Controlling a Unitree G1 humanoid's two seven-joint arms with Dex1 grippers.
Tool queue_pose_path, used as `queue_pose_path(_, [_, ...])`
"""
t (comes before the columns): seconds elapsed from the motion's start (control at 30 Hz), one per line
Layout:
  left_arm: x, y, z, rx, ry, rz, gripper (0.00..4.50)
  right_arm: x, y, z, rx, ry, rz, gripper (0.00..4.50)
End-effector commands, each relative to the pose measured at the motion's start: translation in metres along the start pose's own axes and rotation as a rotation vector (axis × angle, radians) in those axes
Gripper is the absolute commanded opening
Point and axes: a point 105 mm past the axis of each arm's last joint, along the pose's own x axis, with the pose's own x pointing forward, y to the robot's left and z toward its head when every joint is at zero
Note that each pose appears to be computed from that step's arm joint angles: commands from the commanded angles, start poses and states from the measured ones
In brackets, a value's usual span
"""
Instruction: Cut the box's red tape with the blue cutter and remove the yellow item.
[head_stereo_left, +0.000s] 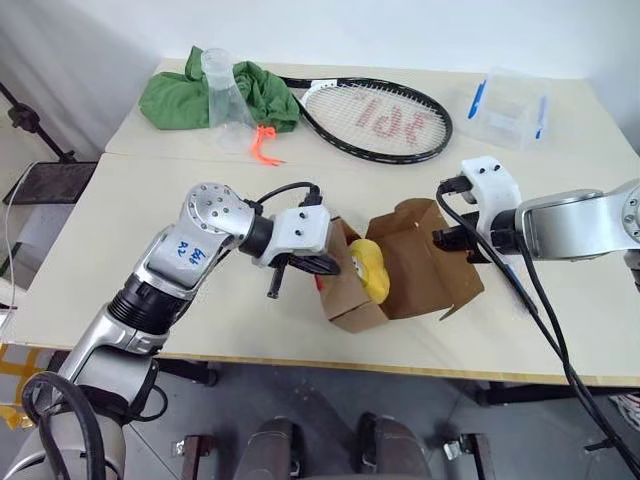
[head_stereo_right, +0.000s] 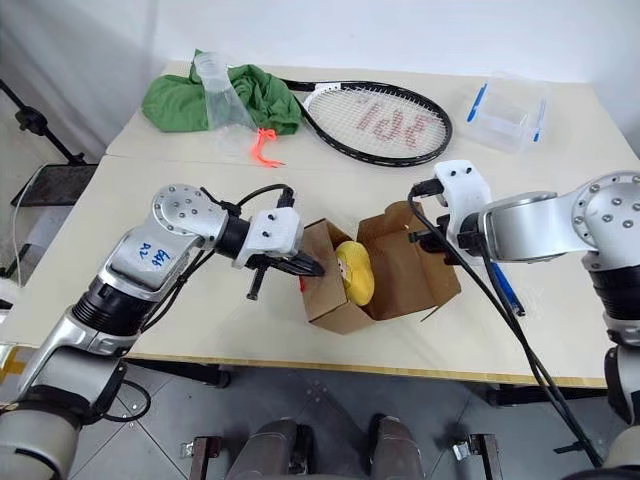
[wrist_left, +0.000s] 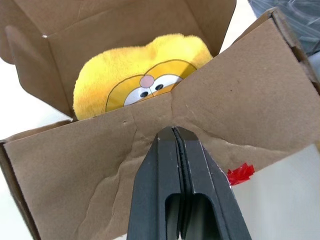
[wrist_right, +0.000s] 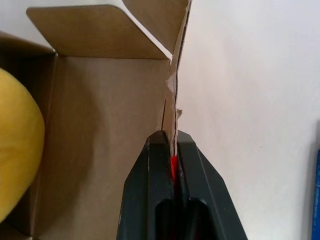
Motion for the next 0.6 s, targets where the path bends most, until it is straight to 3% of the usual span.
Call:
queue_pose_path(0.03, [0.010,-0.013,-0.039,-0.072,0.152,-0.007,0.00,-0.009,0.002,0.006,-0.024,-0.026,0.005,0.05])
queue_pose_path(0.33, [0.015,-0.017,-0.047,-0.112,0.162,0.012,0.00,-0.004,0.000,-0.003,-0.016,0.005,-0.004,0.05])
queue_pose_path(0.6, [0.022,-0.004,-0.055,-0.144,0.140,0.088,0.00,0.011,0.003,-0.021,0.009,0.064,0.013,0.05])
